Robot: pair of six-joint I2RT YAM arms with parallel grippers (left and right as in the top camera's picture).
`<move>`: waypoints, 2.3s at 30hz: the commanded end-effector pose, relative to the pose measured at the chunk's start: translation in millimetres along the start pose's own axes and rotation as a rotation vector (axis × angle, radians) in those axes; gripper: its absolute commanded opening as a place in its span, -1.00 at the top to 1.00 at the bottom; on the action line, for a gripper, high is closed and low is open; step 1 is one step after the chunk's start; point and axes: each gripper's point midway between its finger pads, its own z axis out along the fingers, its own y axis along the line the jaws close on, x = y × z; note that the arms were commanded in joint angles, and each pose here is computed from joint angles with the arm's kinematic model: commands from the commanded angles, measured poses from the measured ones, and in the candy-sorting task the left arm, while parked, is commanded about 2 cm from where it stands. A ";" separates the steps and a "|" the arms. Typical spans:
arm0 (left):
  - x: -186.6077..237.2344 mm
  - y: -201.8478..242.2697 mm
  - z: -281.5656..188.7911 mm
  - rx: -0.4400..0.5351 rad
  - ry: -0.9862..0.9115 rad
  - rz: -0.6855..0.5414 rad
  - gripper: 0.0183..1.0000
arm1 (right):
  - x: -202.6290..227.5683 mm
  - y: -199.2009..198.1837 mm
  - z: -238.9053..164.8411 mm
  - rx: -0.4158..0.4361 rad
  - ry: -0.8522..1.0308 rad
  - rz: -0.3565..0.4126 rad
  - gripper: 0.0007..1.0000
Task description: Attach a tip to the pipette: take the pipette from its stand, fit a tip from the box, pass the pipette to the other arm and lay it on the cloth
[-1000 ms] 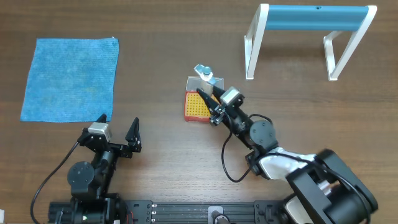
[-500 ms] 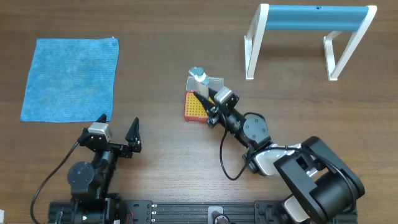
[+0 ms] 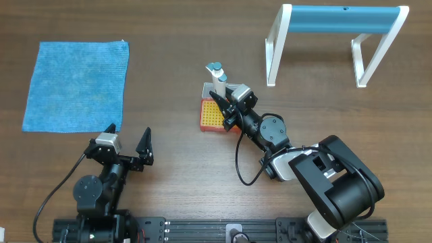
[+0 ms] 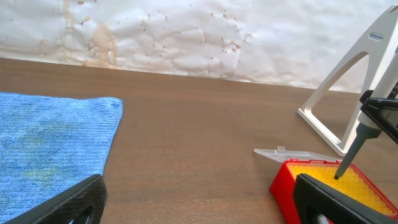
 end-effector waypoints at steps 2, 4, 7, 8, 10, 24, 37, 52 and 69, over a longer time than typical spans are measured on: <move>0.8 1.1 0.3 -0.006 -0.004 -0.001 -0.93 | -6.1 5.9 4.4 -0.045 -0.020 0.012 0.85; 0.8 1.1 0.3 -0.006 -0.004 -0.001 -0.93 | -5.4 4.6 4.3 -0.042 -0.018 0.013 0.85; 0.8 1.1 0.3 -0.006 -0.004 -0.001 -0.93 | -4.8 3.6 4.1 -0.039 -0.017 0.013 0.85; 0.8 1.1 0.3 -0.006 -0.004 -0.001 -0.93 | -4.5 3.3 4.1 -0.039 -0.016 0.012 0.85; 0.8 1.1 0.3 -0.006 -0.004 -0.001 -0.93 | -3.5 2.4 4.0 -0.036 -0.013 0.013 0.85; 0.8 1.1 0.3 -0.006 -0.004 -0.001 -0.93 | 1.3 -3.3 3.6 -0.024 -0.002 0.015 0.85; 0.8 1.1 0.3 -0.006 -0.004 -0.001 -0.93 | -0.3 3.5 5.1 -0.058 -0.006 0.014 0.85; 0.8 1.1 0.3 -0.006 -0.004 -0.001 -0.93 | 13.2 1.7 7.6 -0.056 0.024 0.023 0.85; 0.8 1.1 0.3 -0.006 -0.004 -0.001 -0.93 | 16.4 1.3 5.6 -0.054 0.032 0.025 0.85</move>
